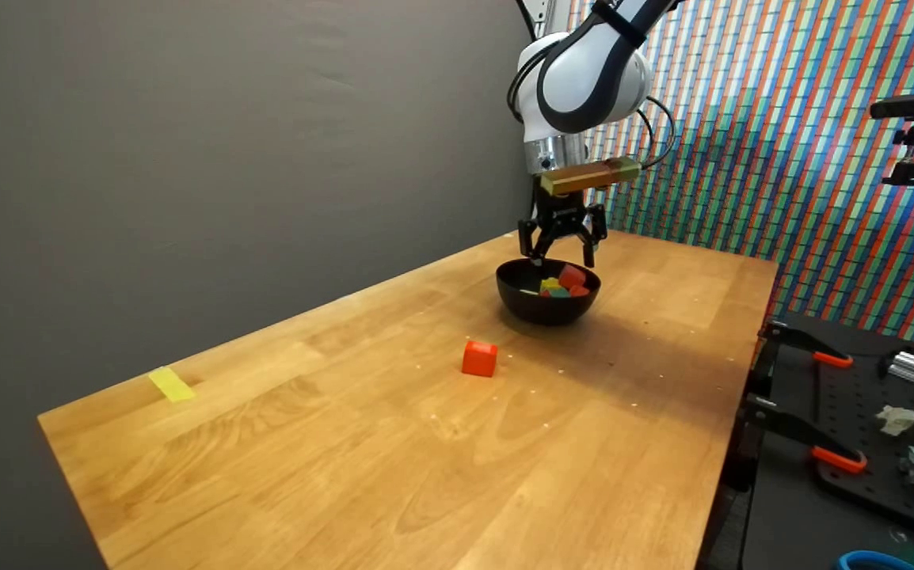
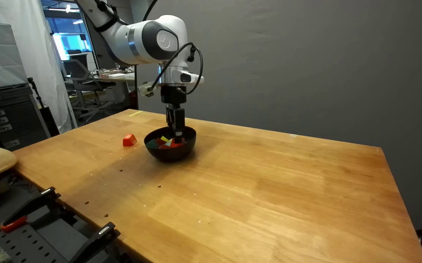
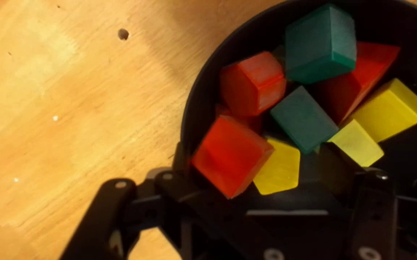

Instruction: Remove the cubes from the bowl

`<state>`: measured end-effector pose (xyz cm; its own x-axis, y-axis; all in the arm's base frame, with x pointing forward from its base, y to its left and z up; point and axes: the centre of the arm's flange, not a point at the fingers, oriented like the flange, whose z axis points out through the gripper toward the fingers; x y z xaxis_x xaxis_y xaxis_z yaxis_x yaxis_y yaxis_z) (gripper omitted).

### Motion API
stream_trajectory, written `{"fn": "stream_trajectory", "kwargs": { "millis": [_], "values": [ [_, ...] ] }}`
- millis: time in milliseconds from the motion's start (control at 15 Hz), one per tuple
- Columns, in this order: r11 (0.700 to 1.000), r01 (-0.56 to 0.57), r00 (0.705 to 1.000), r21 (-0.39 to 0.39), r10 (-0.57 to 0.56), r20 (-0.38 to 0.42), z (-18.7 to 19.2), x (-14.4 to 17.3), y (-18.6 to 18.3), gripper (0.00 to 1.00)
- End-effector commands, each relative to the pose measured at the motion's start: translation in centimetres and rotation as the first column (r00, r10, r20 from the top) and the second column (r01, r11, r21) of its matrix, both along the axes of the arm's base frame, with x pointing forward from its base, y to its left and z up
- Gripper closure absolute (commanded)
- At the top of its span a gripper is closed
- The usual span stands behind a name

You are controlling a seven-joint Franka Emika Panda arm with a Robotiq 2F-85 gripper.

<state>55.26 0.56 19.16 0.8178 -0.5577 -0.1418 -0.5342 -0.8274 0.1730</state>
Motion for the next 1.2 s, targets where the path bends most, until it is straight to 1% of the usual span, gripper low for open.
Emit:
{"fn": "stream_trajectory", "kwargs": {
  "millis": [0,67,133,267,400,467,533,667,733,800,867,933,1133],
  "values": [
    [0.999,-0.049,0.999,-0.003,0.049,0.017,-0.4,0.1,1.4,0.14],
    [0.999,-0.052,0.999,-0.005,0.052,0.012,-0.9,0.3,1.6,0.25],
    [0.999,-0.054,0.999,-0.009,0.054,0.007,-1.3,0.4,1.7,0.33],
    [0.999,-0.045,0.999,-0.015,0.045,-0.014,-2.4,0.5,1.3,0.41],
    [0.999,-0.035,0.999,-0.020,0.035,-0.024,-3.1,0.6,0.9,0.34],
    [0.999,-0.034,0.999,-0.021,0.033,-0.028,-3.3,0.6,0.8,0.33],
    [0.999,-0.033,0.999,-0.023,0.032,-0.032,-3.6,0.5,0.8,0.29],
    [0.999,-0.035,0.999,-0.029,0.034,-0.038,-4.2,0.4,0.8,0.29],
    [0.999,-0.035,0.999,-0.033,0.034,-0.042,-4.5,0.4,0.8,0.35],
    [0.999,-0.033,0.999,-0.034,0.031,-0.043,-4.7,0.4,0.8,0.54],
    [0.999,-0.032,0.999,-0.037,0.031,-0.041,-4.9,0.5,0.8,0.60],
    [0.999,-0.032,0.999,-0.041,0.030,-0.035,-4.9,0.6,0.7,0.70],
    [0.998,-0.024,1.000,-0.056,0.024,0.000,-4.6,0.9,0.8,0.93]
  ]
}}
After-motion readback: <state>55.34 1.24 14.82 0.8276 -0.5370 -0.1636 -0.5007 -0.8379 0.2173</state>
